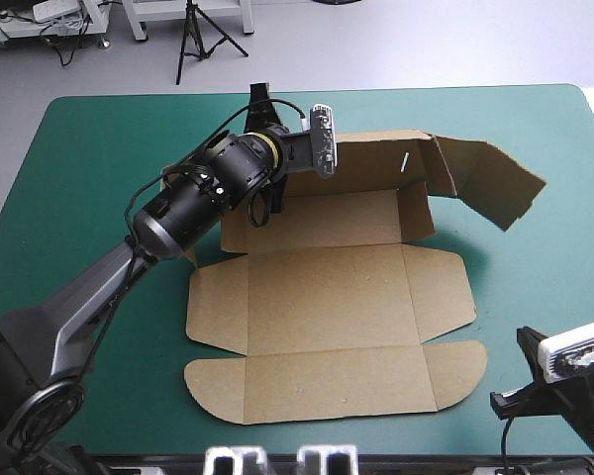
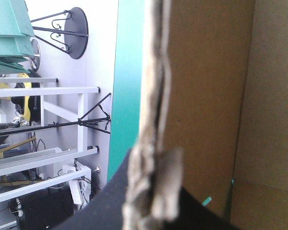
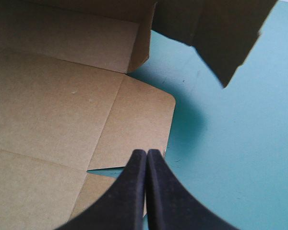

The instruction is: Fold the box

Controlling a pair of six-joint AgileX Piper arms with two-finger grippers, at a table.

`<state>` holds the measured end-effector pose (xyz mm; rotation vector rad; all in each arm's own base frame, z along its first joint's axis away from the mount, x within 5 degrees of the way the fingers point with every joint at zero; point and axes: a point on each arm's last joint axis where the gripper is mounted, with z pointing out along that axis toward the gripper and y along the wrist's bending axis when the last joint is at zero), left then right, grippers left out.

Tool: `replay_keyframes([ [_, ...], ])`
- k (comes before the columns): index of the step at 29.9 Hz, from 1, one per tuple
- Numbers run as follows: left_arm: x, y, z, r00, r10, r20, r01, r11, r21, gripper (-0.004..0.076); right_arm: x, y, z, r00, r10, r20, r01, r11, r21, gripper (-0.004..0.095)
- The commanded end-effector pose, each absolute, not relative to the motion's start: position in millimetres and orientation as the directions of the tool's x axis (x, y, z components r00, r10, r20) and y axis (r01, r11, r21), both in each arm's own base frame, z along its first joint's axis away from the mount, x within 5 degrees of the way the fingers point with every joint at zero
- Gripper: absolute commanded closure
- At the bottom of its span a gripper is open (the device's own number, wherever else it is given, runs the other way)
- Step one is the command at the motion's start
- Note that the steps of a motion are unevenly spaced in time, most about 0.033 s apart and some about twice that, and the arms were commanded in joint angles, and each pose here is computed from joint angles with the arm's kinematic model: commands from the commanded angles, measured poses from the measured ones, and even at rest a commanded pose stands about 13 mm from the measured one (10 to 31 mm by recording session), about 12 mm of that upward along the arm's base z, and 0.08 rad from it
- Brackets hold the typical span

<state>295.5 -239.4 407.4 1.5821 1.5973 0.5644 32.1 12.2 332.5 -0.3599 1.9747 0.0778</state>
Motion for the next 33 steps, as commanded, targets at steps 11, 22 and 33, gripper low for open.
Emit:
replay_keyframes([
  [11, 273, -221, 422, 0.192, 0.951, -0.241, 0.518, 0.110, 0.848, 0.0732, 64, 15, 387, -0.328, -0.171, -0.929, -0.243, 0.966, -0.092, 0.0924],
  [22, 289, -226, 399, 0.203, 0.949, -0.239, 0.302, 0.172, 0.938, 0.0732, 113, 22, 455, -0.278, -0.191, -0.941, -0.244, 0.962, -0.123, 0.0925],
  [33, 305, -238, 372, 0.171, 0.964, -0.205, 0.306, 0.145, 0.941, 0.0732, 190, 35, 507, -0.266, -0.191, -0.945, -0.254, 0.959, -0.122, 0.0925],
])
